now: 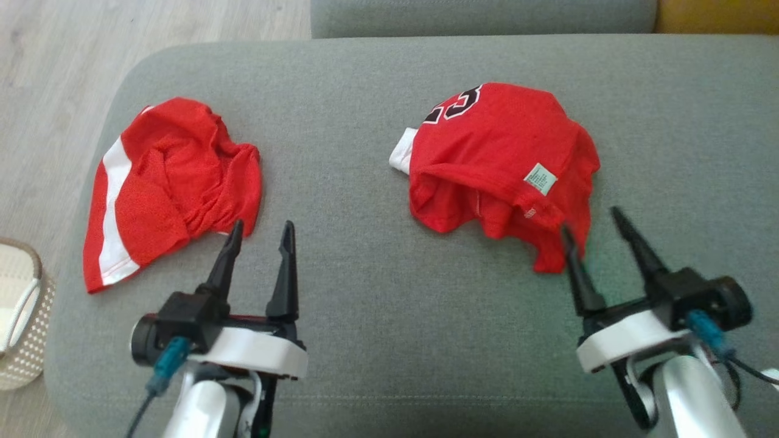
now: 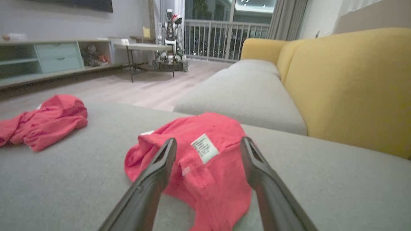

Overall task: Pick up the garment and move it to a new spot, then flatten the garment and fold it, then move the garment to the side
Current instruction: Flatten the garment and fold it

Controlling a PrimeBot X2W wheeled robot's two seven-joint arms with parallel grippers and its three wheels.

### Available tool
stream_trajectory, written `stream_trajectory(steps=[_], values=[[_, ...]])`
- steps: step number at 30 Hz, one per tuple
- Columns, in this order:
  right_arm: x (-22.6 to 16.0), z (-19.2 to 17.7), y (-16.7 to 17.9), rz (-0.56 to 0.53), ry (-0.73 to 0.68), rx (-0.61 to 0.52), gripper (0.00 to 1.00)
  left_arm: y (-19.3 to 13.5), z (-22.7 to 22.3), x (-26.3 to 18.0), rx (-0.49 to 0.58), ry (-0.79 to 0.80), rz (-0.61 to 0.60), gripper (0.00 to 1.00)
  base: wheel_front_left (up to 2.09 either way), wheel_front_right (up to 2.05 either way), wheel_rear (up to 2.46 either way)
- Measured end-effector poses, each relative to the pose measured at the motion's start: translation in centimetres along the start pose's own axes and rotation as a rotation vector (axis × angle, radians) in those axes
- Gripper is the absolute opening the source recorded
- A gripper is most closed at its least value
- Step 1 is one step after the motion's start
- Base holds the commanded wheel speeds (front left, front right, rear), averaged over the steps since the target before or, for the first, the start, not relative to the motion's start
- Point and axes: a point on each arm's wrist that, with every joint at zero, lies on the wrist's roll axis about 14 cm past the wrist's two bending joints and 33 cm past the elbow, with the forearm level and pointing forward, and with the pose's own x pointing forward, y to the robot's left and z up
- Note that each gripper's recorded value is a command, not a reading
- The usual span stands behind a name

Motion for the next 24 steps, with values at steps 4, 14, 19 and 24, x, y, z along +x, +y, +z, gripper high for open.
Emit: stream_trajectory(steps=[4,14,19,24], values=[[0.9,-2.3,0.4,0.016,0.083,0.003,1.0,1.3,-0.7,0.0,-0.046,0.022,0.046,1.0,0.0,0.0,0.0],[3.9,-7.5,2.0,0.088,0.27,-0.043,1.0,1.8,-2.1,0.4,-0.066,0.066,0.069,1.0,0.0,0.0,0.0],[4.8,-9.0,2.7,0.114,0.304,-0.047,1.0,1.9,-2.5,0.8,-0.06,0.075,0.074,1.0,0.0,0.0,0.0],[5.3,-9.1,2.6,0.113,0.292,-0.05,0.0,1.8,-2.8,0.8,-0.058,0.086,0.076,1.0,0.0,0.0,0.0]])
